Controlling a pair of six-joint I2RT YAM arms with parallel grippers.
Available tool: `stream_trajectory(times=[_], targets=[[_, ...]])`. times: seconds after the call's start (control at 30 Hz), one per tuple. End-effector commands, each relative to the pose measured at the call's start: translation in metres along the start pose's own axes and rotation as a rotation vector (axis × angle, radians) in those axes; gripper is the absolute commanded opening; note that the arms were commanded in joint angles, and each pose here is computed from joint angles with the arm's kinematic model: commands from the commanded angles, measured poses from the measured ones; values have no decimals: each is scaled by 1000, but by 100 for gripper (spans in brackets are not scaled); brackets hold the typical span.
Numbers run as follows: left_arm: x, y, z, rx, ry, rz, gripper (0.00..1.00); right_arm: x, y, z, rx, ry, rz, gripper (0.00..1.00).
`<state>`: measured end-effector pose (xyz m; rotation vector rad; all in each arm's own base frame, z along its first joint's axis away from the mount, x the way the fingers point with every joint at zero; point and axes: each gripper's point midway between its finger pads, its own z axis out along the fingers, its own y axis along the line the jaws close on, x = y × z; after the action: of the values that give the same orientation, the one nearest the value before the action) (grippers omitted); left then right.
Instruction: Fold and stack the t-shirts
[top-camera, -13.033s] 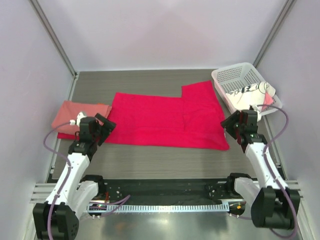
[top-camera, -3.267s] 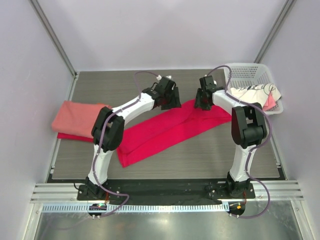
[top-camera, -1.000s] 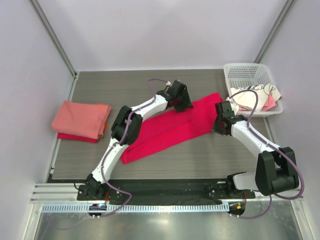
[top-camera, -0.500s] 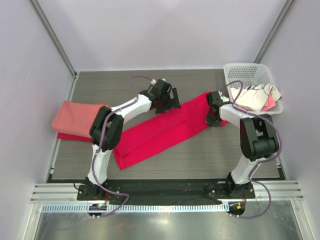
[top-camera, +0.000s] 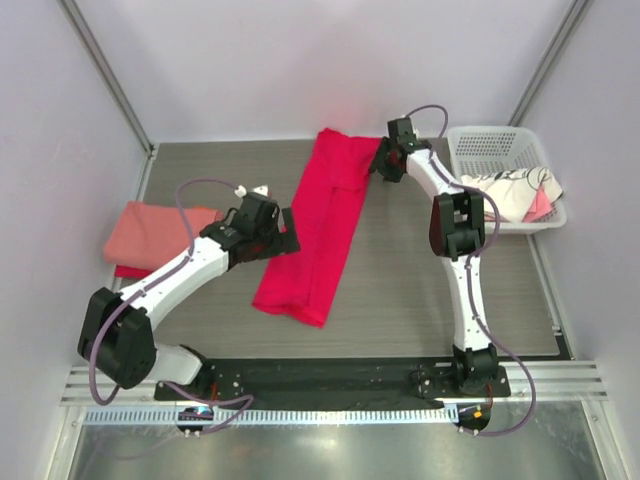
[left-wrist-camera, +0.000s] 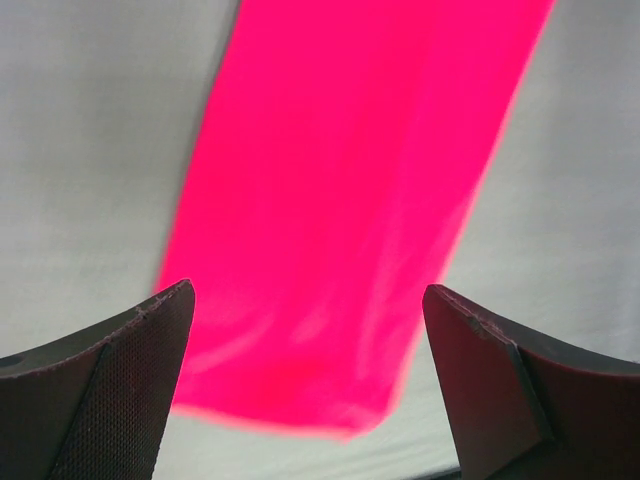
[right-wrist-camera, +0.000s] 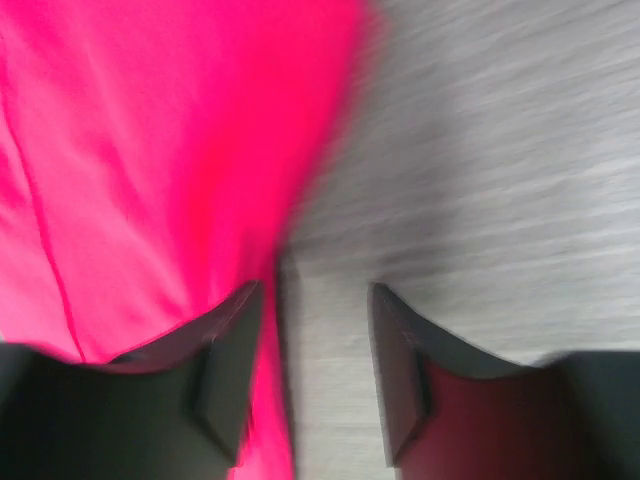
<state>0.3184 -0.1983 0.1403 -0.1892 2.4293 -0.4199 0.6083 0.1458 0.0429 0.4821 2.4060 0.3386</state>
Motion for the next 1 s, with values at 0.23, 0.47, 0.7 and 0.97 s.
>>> stream_trajectory(times=[0.23, 0.47, 0.7, 0.97], targets=[[76, 46, -36, -50, 79, 88, 96, 51, 29, -119, -208, 75, -82, 58], [100, 64, -27, -65, 83, 21, 97, 161, 21, -177, -249, 196, -65, 49], [104, 65, -28, -22, 41, -39, 96, 275, 12, -222, -243, 266, -51, 48], [107, 77, -32, -32, 4, -47, 96, 351, 38, -243, -300, 338, -19, 49]])
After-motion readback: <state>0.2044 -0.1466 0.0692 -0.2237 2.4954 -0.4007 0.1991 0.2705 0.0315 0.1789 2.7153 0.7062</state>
